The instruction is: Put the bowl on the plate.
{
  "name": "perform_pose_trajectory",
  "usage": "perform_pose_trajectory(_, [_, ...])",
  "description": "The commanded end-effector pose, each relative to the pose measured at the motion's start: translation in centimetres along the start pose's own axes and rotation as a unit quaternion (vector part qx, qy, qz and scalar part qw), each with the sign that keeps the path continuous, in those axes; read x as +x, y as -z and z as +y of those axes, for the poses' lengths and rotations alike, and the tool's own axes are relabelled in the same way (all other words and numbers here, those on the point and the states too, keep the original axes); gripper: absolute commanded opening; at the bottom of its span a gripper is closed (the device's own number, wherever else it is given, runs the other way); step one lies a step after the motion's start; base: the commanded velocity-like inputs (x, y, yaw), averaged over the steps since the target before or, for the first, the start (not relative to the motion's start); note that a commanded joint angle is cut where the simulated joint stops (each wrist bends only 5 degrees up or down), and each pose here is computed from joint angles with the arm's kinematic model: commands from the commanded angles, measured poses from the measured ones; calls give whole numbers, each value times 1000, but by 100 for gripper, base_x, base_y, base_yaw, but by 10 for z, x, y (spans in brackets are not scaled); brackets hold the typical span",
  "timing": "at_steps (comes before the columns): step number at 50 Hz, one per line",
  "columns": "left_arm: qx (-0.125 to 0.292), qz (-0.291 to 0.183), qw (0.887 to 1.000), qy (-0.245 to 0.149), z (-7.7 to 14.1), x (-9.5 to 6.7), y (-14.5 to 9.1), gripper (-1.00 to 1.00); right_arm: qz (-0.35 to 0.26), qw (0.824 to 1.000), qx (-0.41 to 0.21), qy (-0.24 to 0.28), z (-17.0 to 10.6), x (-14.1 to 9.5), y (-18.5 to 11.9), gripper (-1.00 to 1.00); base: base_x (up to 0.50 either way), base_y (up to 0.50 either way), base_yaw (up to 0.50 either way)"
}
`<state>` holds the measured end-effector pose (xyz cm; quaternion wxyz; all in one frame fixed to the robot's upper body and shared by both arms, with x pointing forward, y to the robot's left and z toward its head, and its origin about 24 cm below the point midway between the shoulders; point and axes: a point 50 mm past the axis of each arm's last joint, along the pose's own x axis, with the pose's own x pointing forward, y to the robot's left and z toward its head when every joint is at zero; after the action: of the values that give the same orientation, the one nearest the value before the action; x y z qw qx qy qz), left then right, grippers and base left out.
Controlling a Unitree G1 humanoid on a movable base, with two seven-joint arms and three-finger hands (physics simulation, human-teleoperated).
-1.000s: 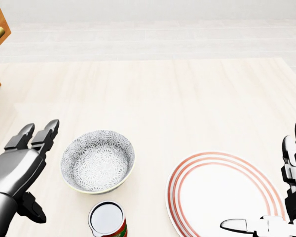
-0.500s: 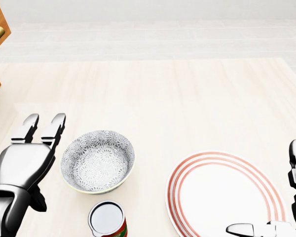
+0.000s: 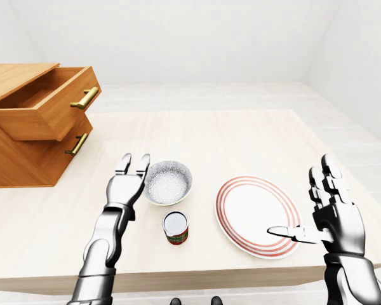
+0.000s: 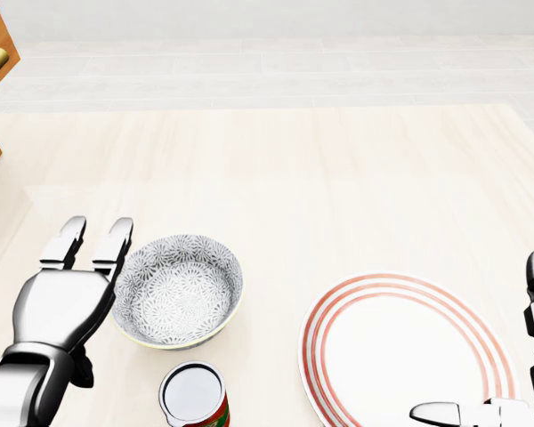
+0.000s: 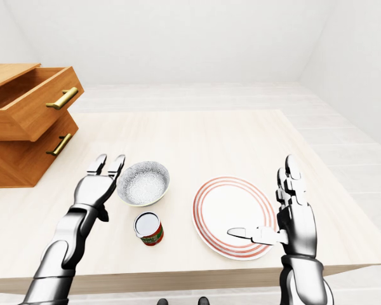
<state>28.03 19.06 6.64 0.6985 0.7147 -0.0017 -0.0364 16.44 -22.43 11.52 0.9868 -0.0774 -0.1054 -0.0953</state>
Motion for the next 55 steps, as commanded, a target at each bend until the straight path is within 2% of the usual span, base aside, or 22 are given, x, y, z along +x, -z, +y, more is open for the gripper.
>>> perform_pose_trajectory(1, [5, -4, 1000, 2, -6, -1, -3, 100, 3, 1000, -1, -1, 2, -2, 0, 100, 0, 0, 0])
perform_pose_trajectory(10, [5, -2, 1000, 3, -7, -3, -2, 100, 6, 1000, -1, -3, 3, -1, 2, 100, 0, 0, 0])
perform_pose_trajectory(16, [2, -2, 1000, 19, -14, -3, -2, 100, 11, 1000, 2, -4, 4, -1, 4, 100, 0, 0, 0])
perform_pose_trajectory(23, [6, -4, 1000, 21, -20, -2, -4, 100, 20, 1000, 4, -6, 6, 2, 10, 100, 0, 0, 0])
perform_pose_trajectory(30, [10, -6, 1000, 25, -24, -1, -4, 100, 9, 1000, -4, -7, 7, 2, 4, 100, 0, 0, 0])
perform_pose_trajectory(37, [-1, -13, 1000, 22, -22, -2, -10, 100, 4, 1000, -7, -6, 8, 2, 1, 100, 0, 0, 0])
perform_pose_trajectory(55, [12, -26, 999, 26, -33, -5, -19, 100, 17, 1000, -5, -12, 9, 2, 9, 100, 0, 0, 0])
